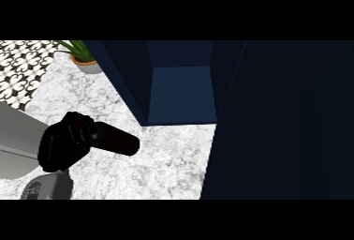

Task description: Pick up the wine, place it into the cabinet and close the cabinet

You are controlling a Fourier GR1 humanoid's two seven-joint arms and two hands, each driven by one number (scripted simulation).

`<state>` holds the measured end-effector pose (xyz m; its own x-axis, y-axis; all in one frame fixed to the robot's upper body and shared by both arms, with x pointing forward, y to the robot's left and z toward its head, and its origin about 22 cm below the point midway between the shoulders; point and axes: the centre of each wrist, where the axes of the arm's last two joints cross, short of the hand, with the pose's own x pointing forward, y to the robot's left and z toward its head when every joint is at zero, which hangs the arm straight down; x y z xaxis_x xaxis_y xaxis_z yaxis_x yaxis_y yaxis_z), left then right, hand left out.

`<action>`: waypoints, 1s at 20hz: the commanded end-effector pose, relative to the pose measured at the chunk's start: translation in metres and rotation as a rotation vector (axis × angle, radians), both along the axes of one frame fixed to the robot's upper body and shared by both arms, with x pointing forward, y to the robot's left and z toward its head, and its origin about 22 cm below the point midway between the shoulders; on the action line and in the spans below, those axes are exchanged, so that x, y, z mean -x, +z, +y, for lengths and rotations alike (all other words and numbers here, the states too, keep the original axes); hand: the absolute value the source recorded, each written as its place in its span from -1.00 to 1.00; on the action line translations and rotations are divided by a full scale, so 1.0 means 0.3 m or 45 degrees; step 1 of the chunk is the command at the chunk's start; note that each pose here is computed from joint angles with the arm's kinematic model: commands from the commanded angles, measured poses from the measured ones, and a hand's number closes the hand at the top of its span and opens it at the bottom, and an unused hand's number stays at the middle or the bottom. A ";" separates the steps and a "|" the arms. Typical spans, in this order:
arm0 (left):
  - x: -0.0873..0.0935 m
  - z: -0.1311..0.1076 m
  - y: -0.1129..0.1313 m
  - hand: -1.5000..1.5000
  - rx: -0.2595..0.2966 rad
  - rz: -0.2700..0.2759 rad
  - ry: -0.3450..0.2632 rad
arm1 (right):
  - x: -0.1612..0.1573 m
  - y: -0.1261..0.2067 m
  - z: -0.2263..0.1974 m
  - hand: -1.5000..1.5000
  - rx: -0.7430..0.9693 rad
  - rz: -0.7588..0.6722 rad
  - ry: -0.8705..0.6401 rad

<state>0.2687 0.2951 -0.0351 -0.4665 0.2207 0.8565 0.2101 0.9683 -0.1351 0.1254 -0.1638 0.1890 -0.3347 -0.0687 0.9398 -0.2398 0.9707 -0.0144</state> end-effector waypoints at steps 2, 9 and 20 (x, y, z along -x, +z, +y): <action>0.141 -0.156 -0.179 1.00 0.016 0.381 -0.100 | 0.072 0.039 -0.024 -1.00 -0.048 -0.028 0.021; 0.127 -0.268 -0.075 1.00 -0.006 0.376 -0.143 | 0.076 0.035 -0.034 -1.00 -0.044 -0.033 0.003; 0.098 -0.461 0.064 1.00 -0.094 0.313 0.018 | 0.148 0.050 -0.074 -1.00 -0.015 -0.041 -0.009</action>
